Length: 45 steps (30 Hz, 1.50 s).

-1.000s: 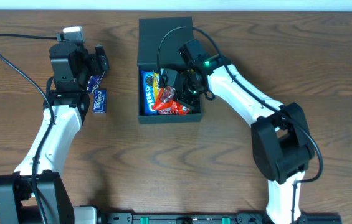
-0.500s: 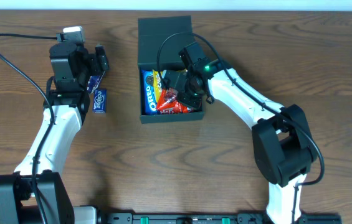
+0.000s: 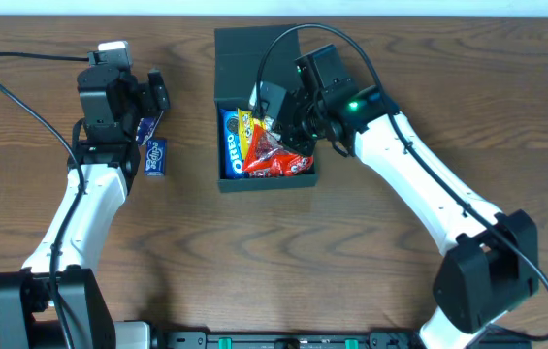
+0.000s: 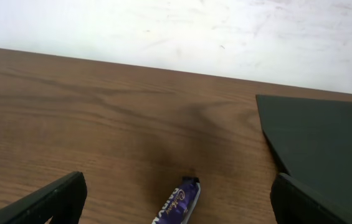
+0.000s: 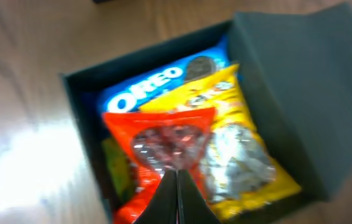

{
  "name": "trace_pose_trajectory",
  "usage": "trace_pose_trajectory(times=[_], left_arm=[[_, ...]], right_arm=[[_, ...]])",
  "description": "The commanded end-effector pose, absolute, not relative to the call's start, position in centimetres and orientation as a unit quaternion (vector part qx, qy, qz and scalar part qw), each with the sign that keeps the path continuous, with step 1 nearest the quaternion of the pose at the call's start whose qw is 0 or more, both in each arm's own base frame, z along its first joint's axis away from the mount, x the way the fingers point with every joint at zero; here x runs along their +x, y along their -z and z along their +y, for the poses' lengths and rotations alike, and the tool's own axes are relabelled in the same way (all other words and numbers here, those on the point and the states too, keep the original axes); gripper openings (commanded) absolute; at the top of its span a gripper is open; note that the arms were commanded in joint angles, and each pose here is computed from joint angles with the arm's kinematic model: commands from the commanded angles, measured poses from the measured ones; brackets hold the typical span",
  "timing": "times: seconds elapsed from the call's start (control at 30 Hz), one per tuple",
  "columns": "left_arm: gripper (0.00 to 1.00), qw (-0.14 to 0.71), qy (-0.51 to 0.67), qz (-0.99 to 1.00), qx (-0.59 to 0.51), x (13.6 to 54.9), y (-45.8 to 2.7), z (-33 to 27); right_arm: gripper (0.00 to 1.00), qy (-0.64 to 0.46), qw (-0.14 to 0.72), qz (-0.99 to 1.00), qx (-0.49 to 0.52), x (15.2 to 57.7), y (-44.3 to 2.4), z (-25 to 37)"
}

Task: Pack container
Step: 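Release the red bag and raise the right gripper away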

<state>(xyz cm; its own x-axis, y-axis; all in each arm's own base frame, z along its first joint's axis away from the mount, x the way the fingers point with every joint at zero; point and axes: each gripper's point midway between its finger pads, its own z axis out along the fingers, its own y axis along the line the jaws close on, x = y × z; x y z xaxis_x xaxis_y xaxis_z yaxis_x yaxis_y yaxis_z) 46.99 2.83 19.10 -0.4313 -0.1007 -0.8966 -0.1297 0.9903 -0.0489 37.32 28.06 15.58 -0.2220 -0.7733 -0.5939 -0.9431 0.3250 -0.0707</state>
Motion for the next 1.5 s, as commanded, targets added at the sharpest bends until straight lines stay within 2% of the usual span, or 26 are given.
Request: trace_pose_trajectory(times=[0.0, 0.43, 0.57, 0.7, 0.83, 1.1, 1.2, 1.3, 1.33, 1.37, 1.43, 1.47], left_arm=[[0.95, 0.537, -0.020, 0.841, -0.062, 47.0, -19.9, 3.0], [0.95, 0.536, -0.020, 0.841, -0.062, 47.0, -19.9, 3.0], [0.95, 0.536, -0.020, 0.841, -0.062, 47.0, -19.9, 3.0], [0.95, 0.536, -0.020, 0.841, -0.062, 47.0, -19.9, 3.0], [0.95, 0.536, -0.020, 0.841, -0.062, 47.0, -19.9, 3.0], [0.95, 0.498, -0.029, 0.866, -0.049, 46.0, -17.9, 3.0], [0.95, 0.488, -0.031, 0.871, -0.047, 45.8, -17.3, 3.0], [0.95, 0.475, -0.046, 0.878, -0.021, 45.9, -16.2, 3.0], [0.95, 0.470, -0.050, 0.881, -0.011, 46.0, -15.6, 3.0], [0.95, 0.464, -0.056, 0.884, 0.000, 46.2, -15.0, 3.0], [0.96, 0.451, -0.072, 0.889, 0.032, 46.7, -13.3, 3.0], [0.97, 0.447, -0.078, 0.890, 0.045, 47.0, -12.4, 3.1]], right_arm=[[0.01, -0.193, 0.238, 0.770, -0.559, 36.4, -13.3, 28.6], [0.01, -0.180, 0.143, 0.807, -0.545, 36.7, -3.7, 27.9], [0.01, -0.182, 0.131, 0.814, -0.536, 36.6, -2.7, 27.8], [0.01, -0.181, 0.147, 0.811, -0.537, 36.9, -4.1, 27.9], [0.01, -0.179, 0.184, 0.802, -0.540, 37.3, -7.5, 28.1], [0.01, -0.187, 0.347, 0.776, -0.493, 39.6, -19.6, 29.0], [0.01, -0.191, 0.388, 0.774, -0.462, 40.6, -22.5, 28.2], [0.24, -0.196, 0.417, 0.782, -0.421, 41.8, -24.7, 26.8], [0.41, -0.197, 0.422, 0.786, -0.407, 42.2, -25.1, 26.3], [0.63, -0.197, 0.424, 0.790, -0.397, 42.5, -25.3, 25.7], [0.77, -0.196, 0.421, 0.800, -0.380, 43.1, -25.2, 24.6], [0.89, -0.194, 0.420, 0.803, -0.376, 43.2, -25.0, 24.2]])
